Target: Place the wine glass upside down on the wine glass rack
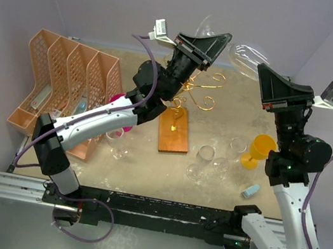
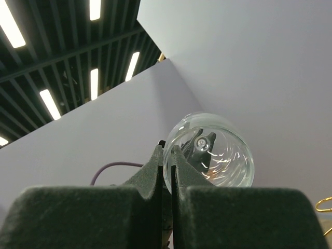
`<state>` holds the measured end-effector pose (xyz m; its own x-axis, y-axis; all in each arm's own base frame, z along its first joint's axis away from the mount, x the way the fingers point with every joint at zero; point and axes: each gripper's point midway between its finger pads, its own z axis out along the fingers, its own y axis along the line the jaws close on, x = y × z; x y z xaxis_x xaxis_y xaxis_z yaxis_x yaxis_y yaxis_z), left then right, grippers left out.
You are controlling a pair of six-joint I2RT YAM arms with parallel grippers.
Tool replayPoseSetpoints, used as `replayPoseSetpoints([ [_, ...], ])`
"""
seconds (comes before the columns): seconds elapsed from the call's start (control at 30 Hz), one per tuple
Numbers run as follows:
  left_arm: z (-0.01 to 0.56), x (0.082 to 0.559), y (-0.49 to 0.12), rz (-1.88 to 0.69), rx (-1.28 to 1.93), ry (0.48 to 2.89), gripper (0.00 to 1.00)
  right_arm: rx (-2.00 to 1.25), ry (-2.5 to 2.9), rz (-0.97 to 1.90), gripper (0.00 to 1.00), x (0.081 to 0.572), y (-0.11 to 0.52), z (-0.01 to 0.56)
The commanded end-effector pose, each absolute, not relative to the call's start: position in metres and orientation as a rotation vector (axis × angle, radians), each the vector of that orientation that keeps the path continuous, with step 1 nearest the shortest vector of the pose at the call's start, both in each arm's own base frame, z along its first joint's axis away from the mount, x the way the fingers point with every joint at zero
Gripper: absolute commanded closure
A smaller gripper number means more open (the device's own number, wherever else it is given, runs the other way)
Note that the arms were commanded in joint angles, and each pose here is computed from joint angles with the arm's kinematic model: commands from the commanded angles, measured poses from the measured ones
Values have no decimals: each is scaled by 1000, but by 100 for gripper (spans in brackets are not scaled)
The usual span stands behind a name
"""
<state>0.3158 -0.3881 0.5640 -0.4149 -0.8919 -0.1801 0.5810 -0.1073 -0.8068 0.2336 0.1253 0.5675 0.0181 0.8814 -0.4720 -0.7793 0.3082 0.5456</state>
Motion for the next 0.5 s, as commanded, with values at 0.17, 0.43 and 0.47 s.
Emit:
replayPoseSetpoints([
  [0.17, 596, 292, -377, -1847, -401, 903, 91, 61, 793, 1356, 100, 214, 131, 579],
  [0.43, 596, 286, -377, -1855, -368, 909, 77, 70, 807, 1380, 100, 217, 133, 574],
  [0.47, 596, 285, -377, -1855, -364, 911, 77, 69, 806, 1384, 100, 217, 134, 574],
])
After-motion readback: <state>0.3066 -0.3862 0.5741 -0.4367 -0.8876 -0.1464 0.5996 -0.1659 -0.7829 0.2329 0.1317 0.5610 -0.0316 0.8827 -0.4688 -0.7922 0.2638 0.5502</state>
